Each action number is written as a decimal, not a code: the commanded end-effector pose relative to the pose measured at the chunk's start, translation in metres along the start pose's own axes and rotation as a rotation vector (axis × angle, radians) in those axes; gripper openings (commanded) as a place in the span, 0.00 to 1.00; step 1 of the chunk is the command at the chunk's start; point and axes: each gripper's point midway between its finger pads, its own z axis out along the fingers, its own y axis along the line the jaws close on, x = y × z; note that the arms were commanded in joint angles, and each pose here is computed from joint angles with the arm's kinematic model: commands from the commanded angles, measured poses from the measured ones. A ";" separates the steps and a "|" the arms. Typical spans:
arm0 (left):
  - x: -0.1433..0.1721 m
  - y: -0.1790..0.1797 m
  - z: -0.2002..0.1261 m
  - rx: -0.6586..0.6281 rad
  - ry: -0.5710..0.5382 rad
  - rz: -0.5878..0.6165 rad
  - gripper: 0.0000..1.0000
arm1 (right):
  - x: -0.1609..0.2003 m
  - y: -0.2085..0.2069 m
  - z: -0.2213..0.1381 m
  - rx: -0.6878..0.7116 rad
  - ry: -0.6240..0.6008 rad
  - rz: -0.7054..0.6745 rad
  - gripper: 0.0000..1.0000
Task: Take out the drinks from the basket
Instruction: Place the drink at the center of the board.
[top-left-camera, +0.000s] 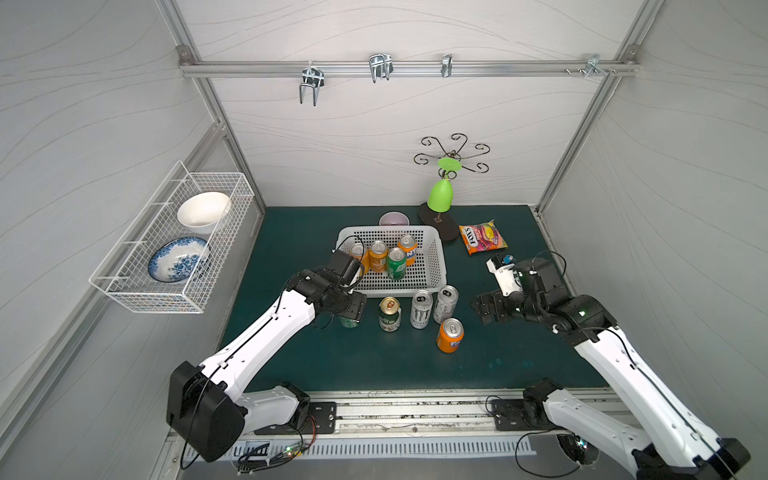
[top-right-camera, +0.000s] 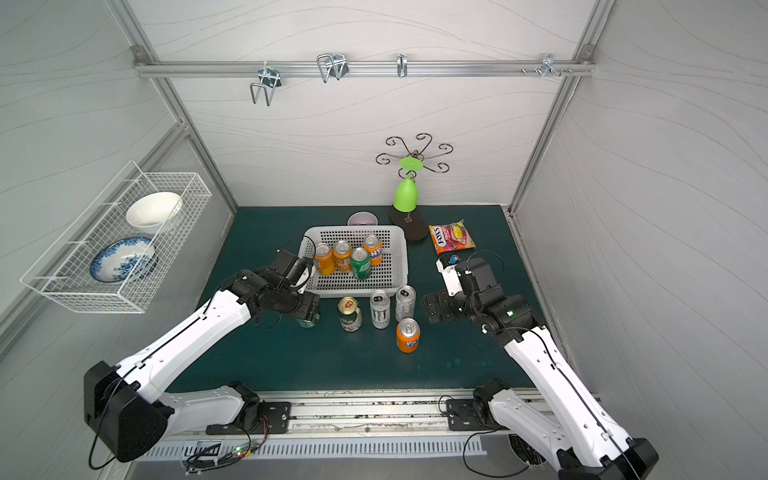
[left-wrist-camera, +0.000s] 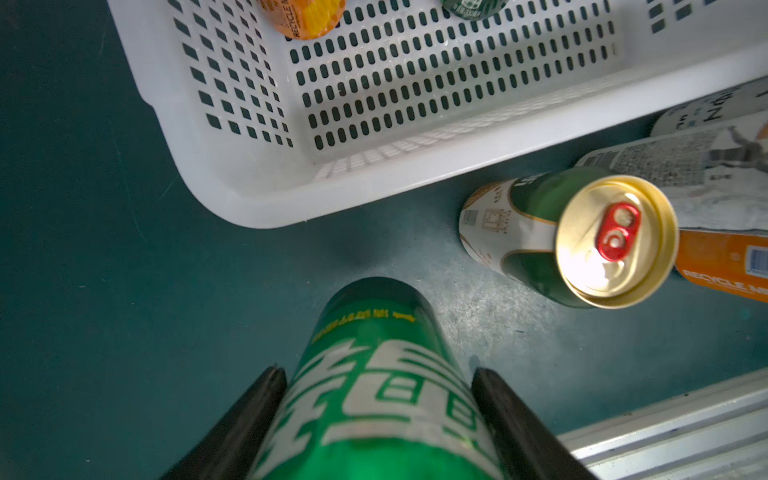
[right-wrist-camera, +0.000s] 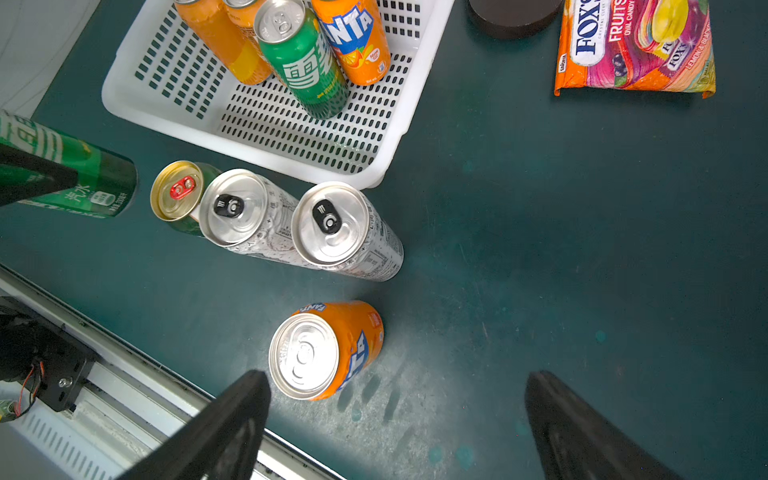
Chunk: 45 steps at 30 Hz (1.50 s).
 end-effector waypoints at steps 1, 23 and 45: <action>-0.034 -0.009 0.001 0.025 -0.124 -0.025 0.66 | -0.005 0.000 -0.001 -0.003 -0.014 -0.012 0.99; -0.024 -0.017 0.070 -0.017 -0.028 -0.013 0.67 | -0.001 -0.003 -0.008 0.009 -0.018 -0.012 0.99; -0.015 -0.016 0.078 -0.040 0.005 -0.007 0.76 | -0.001 -0.004 -0.010 0.013 -0.020 -0.010 0.99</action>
